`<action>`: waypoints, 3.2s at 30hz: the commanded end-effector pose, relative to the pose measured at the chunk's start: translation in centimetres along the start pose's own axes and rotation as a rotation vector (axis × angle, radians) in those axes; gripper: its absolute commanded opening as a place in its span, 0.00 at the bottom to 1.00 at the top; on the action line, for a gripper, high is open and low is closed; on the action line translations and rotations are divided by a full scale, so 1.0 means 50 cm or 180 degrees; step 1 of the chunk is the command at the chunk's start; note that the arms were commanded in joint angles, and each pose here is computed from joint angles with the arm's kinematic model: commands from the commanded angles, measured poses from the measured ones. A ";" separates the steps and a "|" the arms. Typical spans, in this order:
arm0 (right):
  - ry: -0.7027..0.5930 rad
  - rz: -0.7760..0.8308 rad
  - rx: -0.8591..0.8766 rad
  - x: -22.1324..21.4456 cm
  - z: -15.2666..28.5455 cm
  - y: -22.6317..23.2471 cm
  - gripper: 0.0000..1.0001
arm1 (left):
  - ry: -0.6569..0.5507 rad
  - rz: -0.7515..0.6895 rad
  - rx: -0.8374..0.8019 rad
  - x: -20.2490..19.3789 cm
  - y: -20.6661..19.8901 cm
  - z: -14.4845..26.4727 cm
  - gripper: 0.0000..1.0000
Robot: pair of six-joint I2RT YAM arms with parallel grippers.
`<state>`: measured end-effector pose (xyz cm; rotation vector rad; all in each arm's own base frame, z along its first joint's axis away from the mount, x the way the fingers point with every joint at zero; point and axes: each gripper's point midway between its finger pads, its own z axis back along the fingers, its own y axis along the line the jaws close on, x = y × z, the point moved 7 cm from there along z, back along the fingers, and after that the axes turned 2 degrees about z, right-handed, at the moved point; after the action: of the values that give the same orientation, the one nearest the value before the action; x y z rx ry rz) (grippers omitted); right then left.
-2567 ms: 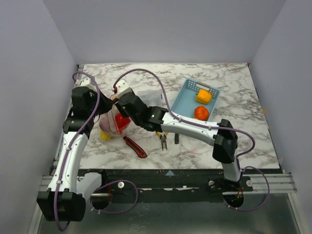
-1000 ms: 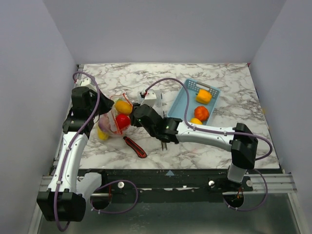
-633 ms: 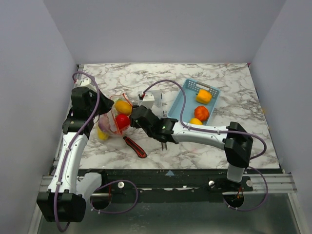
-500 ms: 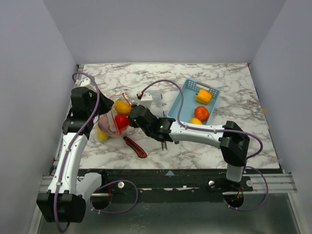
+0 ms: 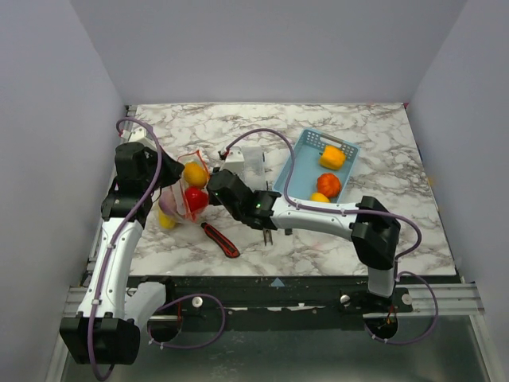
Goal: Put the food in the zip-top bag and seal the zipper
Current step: Adjust the zipper food storage bag at the center of the board, then place the zipper food storage bag at the center of the board.
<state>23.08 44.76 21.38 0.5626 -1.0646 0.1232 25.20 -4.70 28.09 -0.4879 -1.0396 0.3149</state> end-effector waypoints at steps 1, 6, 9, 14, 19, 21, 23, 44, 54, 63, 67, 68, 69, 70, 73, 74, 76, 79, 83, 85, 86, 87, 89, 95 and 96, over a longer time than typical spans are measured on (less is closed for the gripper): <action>-0.0227 0.0011 0.0031 0.035 -0.020 0.022 0.00 | -0.0149 -0.0054 -0.0016 0.011 -0.004 0.010 0.00; -0.0245 0.0021 0.0741 0.116 0.006 0.115 0.00 | -0.0327 -0.0004 0.0228 0.050 -0.018 0.061 0.00; -0.0305 -0.0167 0.1174 0.181 0.051 0.165 0.00 | -0.0590 0.0138 0.0417 0.088 -0.037 0.129 0.00; -0.0430 -0.0398 0.1573 0.185 0.075 0.177 0.00 | -0.0990 0.0230 0.0675 0.098 -0.018 0.159 0.00; -0.0300 -0.0265 0.1007 0.160 0.040 0.132 0.00 | -0.0380 0.0191 0.0691 0.075 -0.017 0.117 0.00; -0.0347 -0.0177 0.0978 0.187 0.055 0.134 0.00 | -0.0419 0.0172 0.0561 0.093 -0.042 0.148 0.00; -0.0374 -0.0135 0.0992 0.229 0.086 0.141 0.00 | -0.0669 0.0190 0.0404 0.116 -0.070 0.202 0.00; -0.0332 -0.0301 0.1646 0.221 0.110 0.175 0.00 | -0.1193 0.0593 0.0774 0.057 -0.004 0.234 0.00; -0.0094 -0.0279 0.1631 0.211 0.092 0.194 0.00 | -0.1358 0.0537 0.0384 0.097 -0.064 0.312 0.00; 0.0068 -0.0396 0.1392 0.124 0.055 0.126 0.00 | -0.0752 0.0647 0.0853 0.012 0.018 0.189 0.00; -0.0129 -0.0236 0.1436 0.201 0.085 0.151 0.00 | -0.1092 0.0494 0.0248 0.086 -0.071 0.284 0.00; -0.0214 -0.0231 0.1515 0.227 0.103 0.158 0.00 | -0.1296 0.0464 0.0088 0.102 -0.090 0.318 0.00; -0.0275 -0.0238 0.1567 0.245 0.118 0.162 0.00 | -0.1434 0.0455 -0.0021 0.113 -0.103 0.340 0.00; -0.0328 -0.0249 0.1587 0.261 0.132 0.161 0.00 | -0.1485 0.0453 -0.0093 0.119 -0.113 0.356 0.00; -0.0385 -0.0257 0.1585 0.279 0.169 0.145 0.00 | -0.1098 0.0544 -0.0411 0.097 -0.135 0.337 0.00; -0.0390 -0.0250 0.1578 0.280 0.181 0.135 0.00 | -0.0874 0.0588 -0.0589 0.080 -0.141 0.315 0.00; -0.0346 -0.0170 0.1553 0.272 0.203 0.113 0.00 | -0.0395 0.0726 -0.0994 0.048 -0.157 0.280 0.00; -0.0302 -0.0024 0.1454 0.264 0.235 0.076 0.00 | 0.0111 0.0986 -0.1370 0.017 -0.174 0.251 0.00; -0.0301 0.0130 0.1408 0.260 0.281 0.034 0.00 | 0.0132 0.1085 -0.1425 -0.003 -0.185 0.248 0.00; -0.0264 0.0203 0.1352 0.253 0.293 0.015 0.00 | 0.0171 0.1115 -0.1534 -0.016 -0.199 0.243 0.00; -0.0235 0.0221 0.1324 0.249 0.300 0.006 0.00 | 0.0271 0.1137 -0.1615 -0.028 -0.209 0.240 0.00; -0.0216 0.0229 0.1304 0.246 0.305 -0.002 0.00 | 0.0352 0.1173 -0.1645 -0.036 -0.216 0.233 0.00; -0.0173 0.0254 0.1295 0.233 0.316 -0.017 0.00 | 0.0572 0.1227 -0.1737 -0.062 -0.234 0.219 0.00; 0.0017 0.0379 0.1185 0.189 0.345 -0.072 0.00 | 0.0817 0.1410 -0.1685 -0.126 -0.242 0.186 0.00; 0.0022 0.0378 0.1167 0.184 0.348 -0.079 0.00 | 0.0850 0.1429 -0.1682 -0.136 -0.241 0.182 0.00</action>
<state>15.91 32.86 35.11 0.8678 -1.0821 0.4127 13.76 -15.14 33.11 -1.1538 -0.7123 0.2929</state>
